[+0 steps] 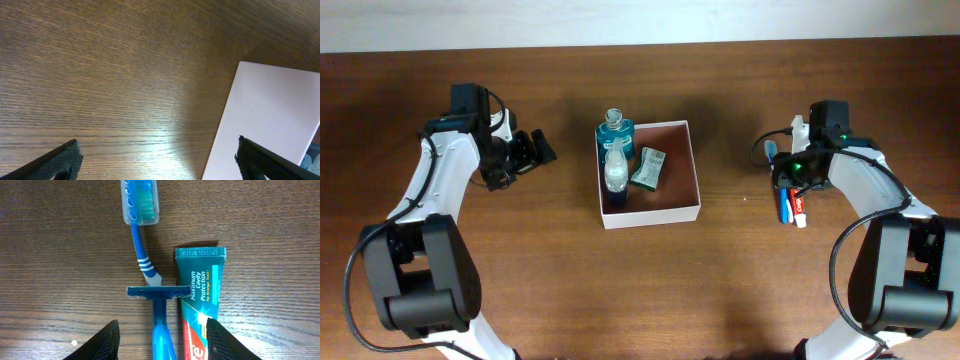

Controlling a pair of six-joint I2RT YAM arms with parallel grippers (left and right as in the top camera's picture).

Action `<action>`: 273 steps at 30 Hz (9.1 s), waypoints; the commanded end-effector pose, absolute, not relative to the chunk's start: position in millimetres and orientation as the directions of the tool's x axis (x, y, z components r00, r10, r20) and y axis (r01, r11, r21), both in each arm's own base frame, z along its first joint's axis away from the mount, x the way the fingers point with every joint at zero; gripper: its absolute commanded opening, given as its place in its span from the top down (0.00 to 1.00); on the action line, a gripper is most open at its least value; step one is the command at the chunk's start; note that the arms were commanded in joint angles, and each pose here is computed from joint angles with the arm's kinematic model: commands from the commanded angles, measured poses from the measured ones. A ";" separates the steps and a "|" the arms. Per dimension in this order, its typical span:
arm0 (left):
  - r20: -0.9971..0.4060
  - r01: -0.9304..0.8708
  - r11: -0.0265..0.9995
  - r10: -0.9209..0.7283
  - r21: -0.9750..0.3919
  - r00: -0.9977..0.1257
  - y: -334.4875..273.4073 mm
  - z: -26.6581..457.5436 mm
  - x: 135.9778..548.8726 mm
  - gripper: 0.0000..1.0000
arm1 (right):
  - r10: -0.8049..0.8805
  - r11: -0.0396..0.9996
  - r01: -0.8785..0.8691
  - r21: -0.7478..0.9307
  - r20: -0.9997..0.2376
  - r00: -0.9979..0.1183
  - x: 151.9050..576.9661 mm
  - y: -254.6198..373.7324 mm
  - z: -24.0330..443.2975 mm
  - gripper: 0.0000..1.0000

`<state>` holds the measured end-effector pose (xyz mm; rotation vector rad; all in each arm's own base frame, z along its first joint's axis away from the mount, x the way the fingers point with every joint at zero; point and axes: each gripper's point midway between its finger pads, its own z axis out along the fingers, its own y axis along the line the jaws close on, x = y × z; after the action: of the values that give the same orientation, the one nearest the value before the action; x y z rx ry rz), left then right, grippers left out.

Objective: Pack container
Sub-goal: 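Lower the right gripper onto the blue razor and grasp it, then carry the razor left into the box and release it, then return the right gripper to the toothbrush and grasp it, then carry the blue toothbrush into the box and release it, then move the right gripper back and lower onto the Colgate toothpaste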

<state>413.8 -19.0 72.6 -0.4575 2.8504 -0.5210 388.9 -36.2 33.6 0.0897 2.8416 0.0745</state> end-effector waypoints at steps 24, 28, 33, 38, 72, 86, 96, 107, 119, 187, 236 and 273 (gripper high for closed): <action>-0.131 -0.264 0.894 -0.329 -0.363 -0.935 -17.3 64.0 411.8 0.00 | 0.074 0.996 0.063 0.055 -0.219 -0.973 381.4 -36.3 3.0 0.80; -0.131 -0.264 0.894 -0.329 -0.363 -0.935 -17.3 64.0 411.8 0.01 | 0.073 0.997 0.062 0.054 -0.231 -0.970 384.7 -36.7 3.2 0.82; -0.131 -0.264 0.894 -0.329 -0.363 -0.935 -17.3 64.0 411.8 0.01 | 0.073 0.997 0.062 0.054 -0.232 -0.970 385.3 -36.7 2.3 0.90; -0.131 -0.263 0.894 -0.329 -0.363 -0.935 -17.3 64.0 411.8 0.01 | 0.074 0.997 0.063 0.054 -0.232 -0.970 385.3 -36.8 2.4 0.95; -0.131 -0.264 0.894 -0.329 -0.363 -0.935 -17.3 64.0 411.8 0.01 | -0.243 0.941 -0.324 0.102 -0.465 -0.851 432.9 215.7 152.9 0.95; -0.131 -0.264 0.894 -0.329 -0.363 -0.935 -17.4 64.0 411.8 0.01 | -0.304 0.932 -0.359 0.047 -0.436 -0.847 433.0 217.9 133.5 0.01; -0.131 -0.264 0.894 -0.329 -0.363 -0.935 -17.4 64.0 411.8 0.01 | -0.087 0.993 -0.111 0.040 -0.387 -0.918 434.7 92.8 165.2 0.01; -0.131 -0.264 0.894 -0.329 -0.363 -0.935 -17.3 64.0 411.8 0.01 | 0.069 0.997 0.072 -0.007 -0.220 -0.973 402.5 -38.7 110.3 0.01; -0.131 -0.264 0.894 -0.329 -0.363 -0.935 -17.4 64.0 411.8 0.01 | -0.023 1.000 -0.020 -0.017 -0.263 -0.965 393.5 -47.5 32.2 0.01; -0.131 -0.264 0.894 -0.329 -0.363 -0.935 -17.4 64.0 411.8 0.01 | -0.003 0.913 -0.142 0.383 -0.342 -0.940 441.9 40.8 123.1 0.93; -0.131 -0.264 0.894 -0.329 -0.363 -0.935 -17.4 64.0 411.8 0.01 | -0.229 0.912 -0.328 0.248 -0.356 -0.906 438.1 149.9 140.2 0.05; -0.131 -0.264 0.894 -0.329 -0.363 -0.935 -17.3 64.0 411.8 0.01 | 0.123 0.988 0.125 -0.088 -0.031 -0.992 357.5 -67.1 5.8 0.07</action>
<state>413.4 -18.6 68.9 -0.4617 2.8593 -0.5176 361.9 -66.3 11.9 0.2063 3.0843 -0.1171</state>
